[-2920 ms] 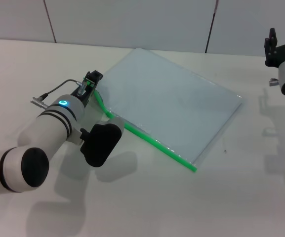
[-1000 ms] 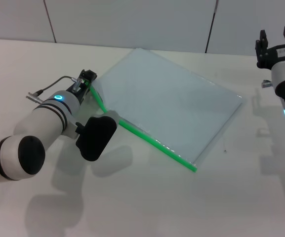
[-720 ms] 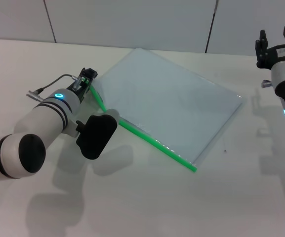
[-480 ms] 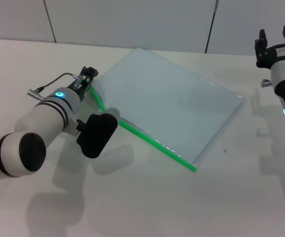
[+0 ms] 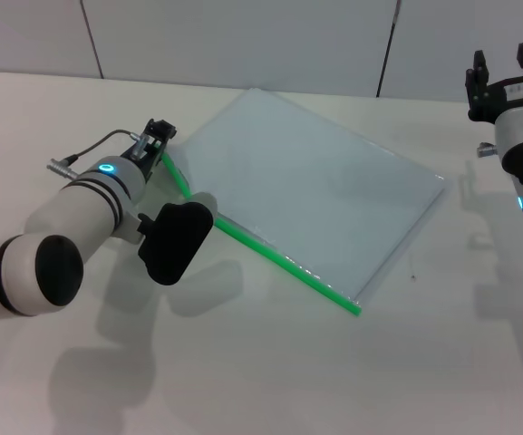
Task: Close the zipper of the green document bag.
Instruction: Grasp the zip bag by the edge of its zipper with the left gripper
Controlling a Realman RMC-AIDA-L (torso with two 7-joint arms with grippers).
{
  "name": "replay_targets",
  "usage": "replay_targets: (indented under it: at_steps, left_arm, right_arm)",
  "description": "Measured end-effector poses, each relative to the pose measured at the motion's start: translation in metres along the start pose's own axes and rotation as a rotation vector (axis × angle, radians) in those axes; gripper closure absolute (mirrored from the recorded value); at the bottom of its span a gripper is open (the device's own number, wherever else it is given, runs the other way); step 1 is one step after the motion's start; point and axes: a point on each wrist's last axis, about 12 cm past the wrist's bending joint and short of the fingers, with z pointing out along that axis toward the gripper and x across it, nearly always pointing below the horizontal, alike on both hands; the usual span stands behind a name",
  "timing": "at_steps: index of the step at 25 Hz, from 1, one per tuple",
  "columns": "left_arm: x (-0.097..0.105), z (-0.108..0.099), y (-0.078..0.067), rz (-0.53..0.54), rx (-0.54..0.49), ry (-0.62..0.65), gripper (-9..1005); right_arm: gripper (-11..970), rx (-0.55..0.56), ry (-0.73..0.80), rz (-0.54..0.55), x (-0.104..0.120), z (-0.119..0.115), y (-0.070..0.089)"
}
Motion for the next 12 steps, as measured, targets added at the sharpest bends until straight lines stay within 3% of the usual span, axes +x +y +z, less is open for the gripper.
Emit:
replay_targets:
  at_steps: [12]
  left_arm:
    - [-0.0037,0.0013,0.0056,0.009,-0.010,-0.013,590]
  right_arm:
    - [441,-0.001,-0.001,0.000,-0.0004,0.0003,0.0002]
